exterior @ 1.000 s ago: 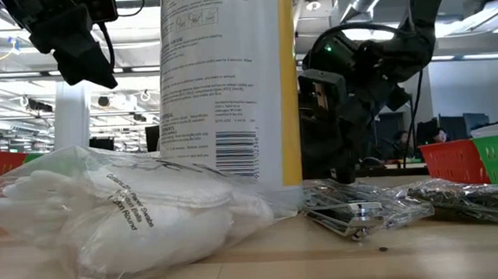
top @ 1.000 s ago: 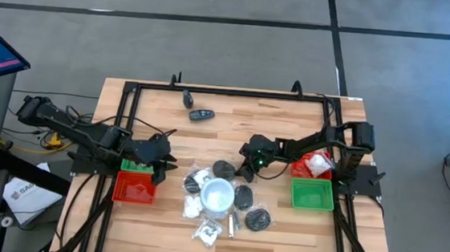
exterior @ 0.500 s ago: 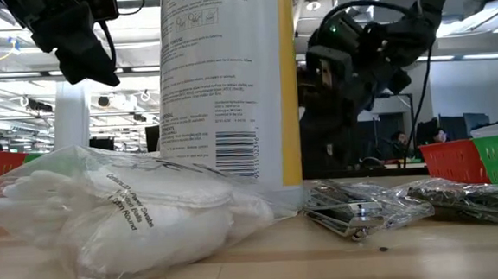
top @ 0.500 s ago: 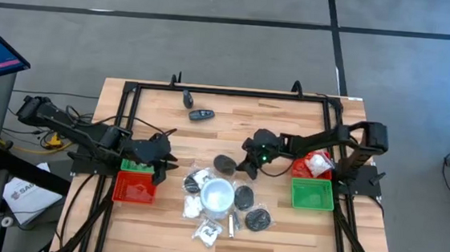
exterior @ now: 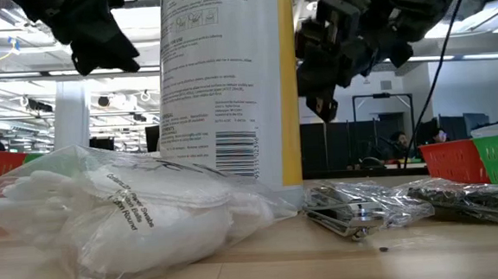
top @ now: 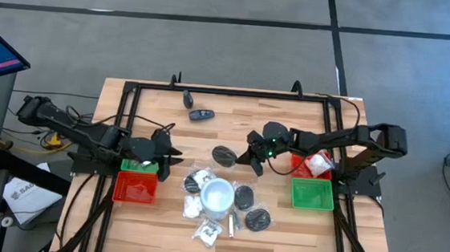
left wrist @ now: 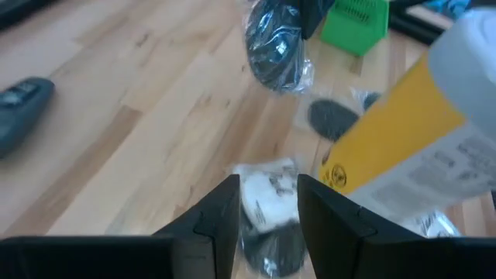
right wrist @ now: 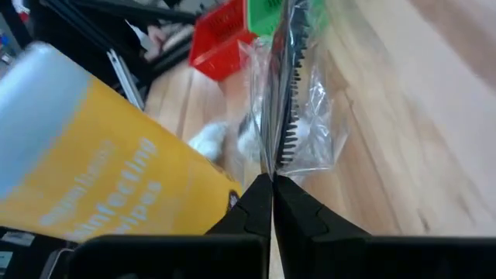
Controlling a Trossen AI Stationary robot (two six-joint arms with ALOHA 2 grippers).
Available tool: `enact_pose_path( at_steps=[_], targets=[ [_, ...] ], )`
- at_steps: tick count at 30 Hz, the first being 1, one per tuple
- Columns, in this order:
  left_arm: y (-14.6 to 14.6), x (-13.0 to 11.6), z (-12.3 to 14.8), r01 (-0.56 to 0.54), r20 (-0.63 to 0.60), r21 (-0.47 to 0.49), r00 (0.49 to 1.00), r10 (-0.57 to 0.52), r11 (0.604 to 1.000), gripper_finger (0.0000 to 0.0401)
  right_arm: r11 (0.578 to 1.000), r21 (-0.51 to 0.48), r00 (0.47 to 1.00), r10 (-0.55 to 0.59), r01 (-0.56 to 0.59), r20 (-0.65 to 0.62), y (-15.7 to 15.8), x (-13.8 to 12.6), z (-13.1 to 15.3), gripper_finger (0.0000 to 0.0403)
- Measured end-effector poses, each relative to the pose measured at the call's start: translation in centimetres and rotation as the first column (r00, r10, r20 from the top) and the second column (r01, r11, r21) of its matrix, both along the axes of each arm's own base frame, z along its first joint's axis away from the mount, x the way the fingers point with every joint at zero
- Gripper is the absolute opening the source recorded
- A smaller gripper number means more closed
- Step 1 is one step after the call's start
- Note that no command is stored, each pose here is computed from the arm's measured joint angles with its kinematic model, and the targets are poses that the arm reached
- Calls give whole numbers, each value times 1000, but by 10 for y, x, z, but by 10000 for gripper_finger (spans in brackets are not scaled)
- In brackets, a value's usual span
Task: Pick & Place Travel size toiletries
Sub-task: Put the black hairbrush into the left red bin
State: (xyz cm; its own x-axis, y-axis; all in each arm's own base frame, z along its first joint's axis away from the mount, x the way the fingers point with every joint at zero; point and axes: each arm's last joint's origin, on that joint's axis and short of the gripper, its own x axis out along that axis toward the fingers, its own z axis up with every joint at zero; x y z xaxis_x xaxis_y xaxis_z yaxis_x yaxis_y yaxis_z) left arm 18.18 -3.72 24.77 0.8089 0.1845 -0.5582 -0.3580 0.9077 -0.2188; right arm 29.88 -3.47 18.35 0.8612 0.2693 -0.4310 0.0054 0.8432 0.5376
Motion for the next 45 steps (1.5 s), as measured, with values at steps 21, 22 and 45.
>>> enact_pose_path(
  at_steps=[21,22,45],
  targets=[
    [6,14,26,-104,269,141,961,63,985,121,977,-214,967,69,-15,247,7,8,69,0],
    [7,15,26,-109,273,138,960,68,984,121,973,-231,968,71,-14,241,9,9,72,0],
    [8,51,27,-52,428,151,904,-17,987,213,930,-363,959,52,55,279,10,18,99,0]
  ],
)
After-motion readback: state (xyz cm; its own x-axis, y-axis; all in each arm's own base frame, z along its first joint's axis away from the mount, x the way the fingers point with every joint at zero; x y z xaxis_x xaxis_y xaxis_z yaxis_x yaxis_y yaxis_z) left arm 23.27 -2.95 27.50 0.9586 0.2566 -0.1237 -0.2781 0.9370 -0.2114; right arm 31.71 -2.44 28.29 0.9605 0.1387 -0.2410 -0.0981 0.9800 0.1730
